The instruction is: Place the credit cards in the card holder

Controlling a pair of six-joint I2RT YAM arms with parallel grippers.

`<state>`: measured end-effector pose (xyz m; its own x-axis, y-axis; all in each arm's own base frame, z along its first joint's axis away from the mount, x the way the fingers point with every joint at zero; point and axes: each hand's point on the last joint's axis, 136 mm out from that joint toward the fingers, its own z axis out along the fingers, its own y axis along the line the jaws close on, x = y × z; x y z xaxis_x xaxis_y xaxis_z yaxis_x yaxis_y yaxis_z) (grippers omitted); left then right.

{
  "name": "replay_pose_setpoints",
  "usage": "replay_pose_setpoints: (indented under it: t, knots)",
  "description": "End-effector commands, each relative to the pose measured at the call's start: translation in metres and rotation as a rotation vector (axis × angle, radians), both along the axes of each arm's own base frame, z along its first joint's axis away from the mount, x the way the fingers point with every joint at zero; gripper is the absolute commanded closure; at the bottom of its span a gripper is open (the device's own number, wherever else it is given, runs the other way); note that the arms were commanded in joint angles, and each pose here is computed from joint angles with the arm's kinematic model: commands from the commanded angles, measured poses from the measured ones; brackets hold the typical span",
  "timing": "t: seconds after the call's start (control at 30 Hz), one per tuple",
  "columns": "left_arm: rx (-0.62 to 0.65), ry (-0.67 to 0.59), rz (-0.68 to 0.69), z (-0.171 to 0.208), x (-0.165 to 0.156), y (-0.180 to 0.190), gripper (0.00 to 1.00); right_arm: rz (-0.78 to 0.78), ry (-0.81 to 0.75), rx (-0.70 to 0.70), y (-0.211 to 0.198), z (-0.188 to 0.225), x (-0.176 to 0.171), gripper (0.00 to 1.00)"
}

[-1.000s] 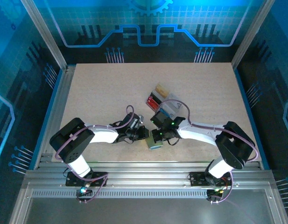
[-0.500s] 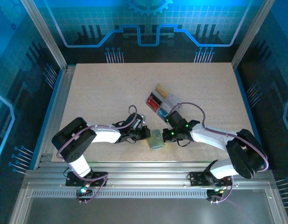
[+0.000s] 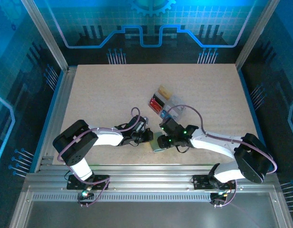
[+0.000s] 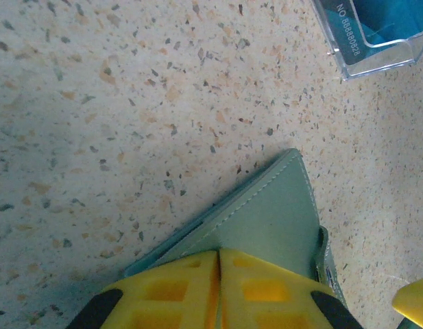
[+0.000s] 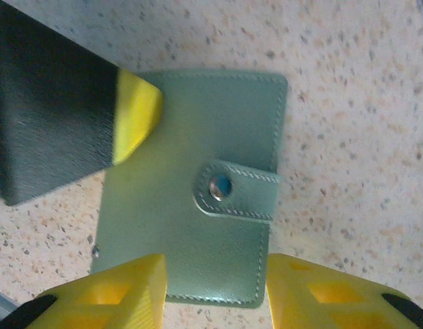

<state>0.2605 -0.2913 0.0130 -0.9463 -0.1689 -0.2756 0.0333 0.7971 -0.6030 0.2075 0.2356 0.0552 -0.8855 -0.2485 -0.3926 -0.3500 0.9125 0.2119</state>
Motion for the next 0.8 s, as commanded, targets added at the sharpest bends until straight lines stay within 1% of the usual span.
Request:
replay_pose_setpoints:
  t: [0.0,0.17,0.23,0.4,0.63,0.77]
  knots:
    - [0.348,0.218,0.055,-0.081,-0.051,0.072,0.89,0.026,-0.051,-0.083,0.003,0.0,0.009,0.55]
    - [0.346,0.217,0.056,-0.081,-0.051,0.072,0.89,0.037,-0.073,-0.164,0.007,-0.009,0.019,0.58]
    - [0.344,0.216,0.056,-0.081,-0.051,0.072,0.9,0.044,-0.082,-0.173,0.01,-0.01,0.022,0.6]
    - [0.348,0.218,0.055,-0.082,-0.051,0.072,0.89,0.046,-0.102,-0.193,0.018,-0.008,0.03,0.62]
    - [0.344,0.216,0.054,-0.081,-0.052,0.072,0.89,0.048,-0.087,-0.238,0.019,-0.021,0.032,0.69]
    - [0.345,0.214,0.055,-0.082,-0.052,0.073,0.89,0.053,-0.08,-0.25,0.018,-0.024,0.028,0.68]
